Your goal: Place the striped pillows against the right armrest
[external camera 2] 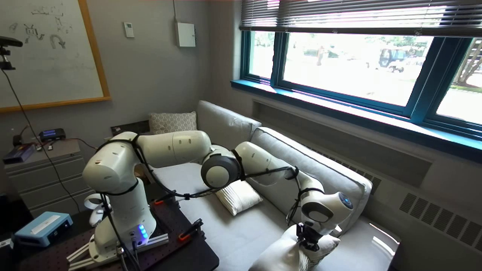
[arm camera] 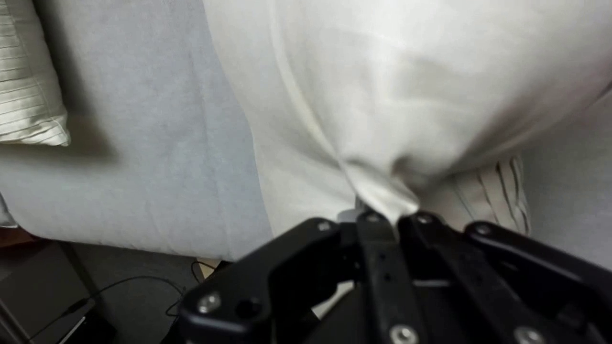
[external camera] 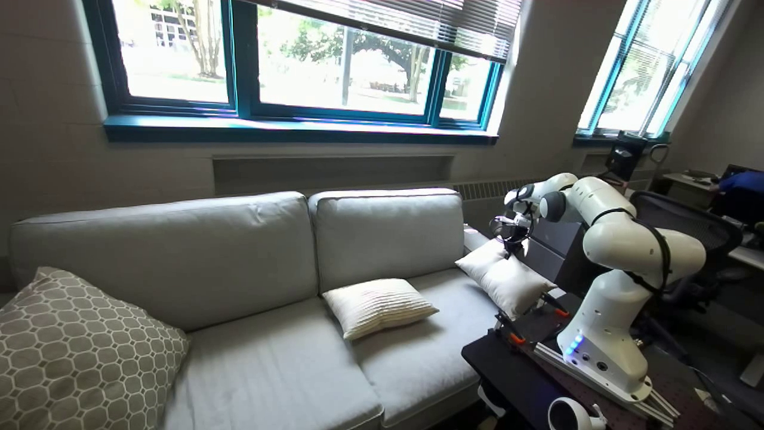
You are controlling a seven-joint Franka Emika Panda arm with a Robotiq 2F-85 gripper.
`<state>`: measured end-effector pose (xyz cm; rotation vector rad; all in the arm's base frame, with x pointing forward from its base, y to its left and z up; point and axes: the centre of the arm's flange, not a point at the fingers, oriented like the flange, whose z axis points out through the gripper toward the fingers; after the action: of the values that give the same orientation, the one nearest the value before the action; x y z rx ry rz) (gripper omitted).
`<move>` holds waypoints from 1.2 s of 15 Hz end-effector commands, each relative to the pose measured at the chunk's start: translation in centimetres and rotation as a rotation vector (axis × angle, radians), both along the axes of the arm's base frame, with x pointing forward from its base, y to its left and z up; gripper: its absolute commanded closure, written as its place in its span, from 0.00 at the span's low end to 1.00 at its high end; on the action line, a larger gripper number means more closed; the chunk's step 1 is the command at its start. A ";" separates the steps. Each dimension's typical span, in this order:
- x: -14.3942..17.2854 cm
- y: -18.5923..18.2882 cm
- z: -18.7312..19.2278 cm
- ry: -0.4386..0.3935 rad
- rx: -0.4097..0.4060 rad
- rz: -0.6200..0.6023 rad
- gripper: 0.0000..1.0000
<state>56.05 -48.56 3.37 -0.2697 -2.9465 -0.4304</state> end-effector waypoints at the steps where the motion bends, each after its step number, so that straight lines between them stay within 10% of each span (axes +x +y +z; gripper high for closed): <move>1: 3.2 -5.4 -1.3 -0.002 0.010 -0.002 0.98; 18: 7.0 -3.3 -0.2 -0.068 -0.074 0.052 0.99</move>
<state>58.78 -47.80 3.50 -0.1558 -3.0169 -0.3442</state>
